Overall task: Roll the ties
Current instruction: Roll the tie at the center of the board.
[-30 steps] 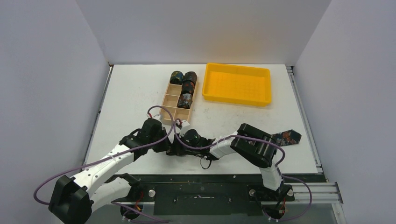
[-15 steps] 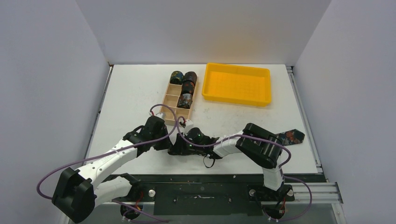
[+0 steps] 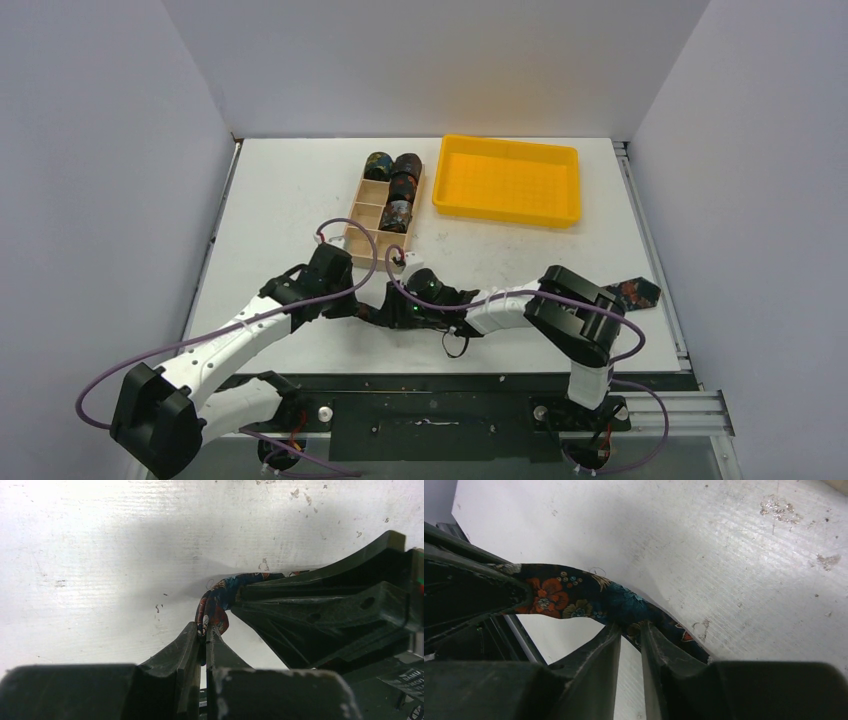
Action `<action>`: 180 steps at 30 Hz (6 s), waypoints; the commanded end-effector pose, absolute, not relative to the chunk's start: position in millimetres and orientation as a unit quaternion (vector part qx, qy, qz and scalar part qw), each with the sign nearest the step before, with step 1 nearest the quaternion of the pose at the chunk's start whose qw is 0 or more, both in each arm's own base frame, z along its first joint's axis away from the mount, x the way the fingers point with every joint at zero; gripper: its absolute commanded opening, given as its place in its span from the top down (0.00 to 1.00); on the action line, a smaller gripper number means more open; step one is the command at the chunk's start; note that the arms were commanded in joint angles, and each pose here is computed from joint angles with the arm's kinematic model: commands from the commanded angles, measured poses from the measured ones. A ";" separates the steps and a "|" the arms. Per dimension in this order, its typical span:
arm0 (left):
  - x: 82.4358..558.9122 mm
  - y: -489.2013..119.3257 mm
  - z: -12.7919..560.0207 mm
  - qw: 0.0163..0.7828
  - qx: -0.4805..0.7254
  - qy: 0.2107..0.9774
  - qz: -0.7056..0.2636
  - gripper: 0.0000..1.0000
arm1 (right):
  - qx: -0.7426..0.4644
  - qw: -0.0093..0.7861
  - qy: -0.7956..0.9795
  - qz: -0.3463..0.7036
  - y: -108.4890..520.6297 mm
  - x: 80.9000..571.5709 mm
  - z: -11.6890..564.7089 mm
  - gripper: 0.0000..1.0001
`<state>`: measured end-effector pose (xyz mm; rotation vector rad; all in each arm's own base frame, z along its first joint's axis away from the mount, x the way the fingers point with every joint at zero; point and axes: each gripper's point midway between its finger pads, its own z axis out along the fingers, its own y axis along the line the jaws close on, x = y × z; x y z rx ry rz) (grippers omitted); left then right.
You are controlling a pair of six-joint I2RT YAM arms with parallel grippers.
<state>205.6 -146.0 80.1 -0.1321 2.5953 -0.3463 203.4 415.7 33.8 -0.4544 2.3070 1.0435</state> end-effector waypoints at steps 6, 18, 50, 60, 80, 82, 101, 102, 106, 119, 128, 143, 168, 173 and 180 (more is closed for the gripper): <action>220.7 -156.1 105.6 0.284 -0.033 0.948 -0.142 1.00 | -0.189 0.267 0.856 0.401 442.2 204.3 22.0 0.90; 218.9 -189.4 104.0 0.259 -0.007 0.942 -0.213 1.00 | -0.214 0.274 0.819 0.457 451.8 194.0 32.3 0.87; 231.4 -176.5 76.2 0.237 0.036 0.971 -0.015 1.00 | -0.156 0.442 0.825 0.315 312.6 223.9 109.0 0.76; 235.5 -215.5 57.0 0.219 0.041 0.975 -0.019 0.91 | -0.140 0.442 0.834 0.299 288.6 220.0 96.2 0.76; 233.3 -233.9 90.6 0.240 0.021 0.966 -0.096 0.58 | -0.145 0.443 0.841 0.276 279.0 221.7 93.5 0.54; 233.9 -230.2 102.0 0.256 0.010 0.961 -0.108 0.57 | -0.149 0.442 0.840 0.277 280.0 221.9 98.8 0.40; 237.6 -116.4 121.2 0.471 -0.292 0.777 -0.298 0.03 | -0.130 0.399 0.845 0.331 362.6 231.8 113.4 0.65; 237.5 -111.7 122.1 0.477 -0.300 0.772 -0.294 0.04 | -0.123 0.406 0.846 0.323 359.7 235.1 113.4 0.64; 237.5 -96.0 118.1 0.485 -0.338 0.758 -0.275 0.04 | -0.084 0.405 0.835 0.363 348.8 247.2 118.7 0.50; 238.5 -134.7 102.7 0.432 -0.230 0.818 -0.303 0.10 | -0.169 0.393 0.853 0.299 377.9 236.5 106.9 0.59; 235.6 -141.3 79.3 0.384 -0.193 0.860 -0.276 0.19 | -0.181 0.386 0.854 0.299 394.6 234.9 98.4 0.64; 233.5 -148.6 62.4 0.364 -0.188 0.861 -0.303 0.23 | -0.203 0.353 0.873 0.268 395.0 230.4 58.3 0.64; 233.9 -185.6 56.9 0.315 -0.157 0.841 -0.412 0.36 | -0.207 0.337 0.878 0.271 364.5 227.6 33.1 0.67; 230.8 -188.8 55.9 0.315 -0.146 0.836 -0.425 0.45 | -0.206 0.333 0.876 0.280 361.8 227.9 31.5 0.68; 230.9 -192.2 55.4 0.312 -0.139 0.834 -0.434 0.68 | -0.209 0.333 0.875 0.283 360.0 227.2 30.9 0.70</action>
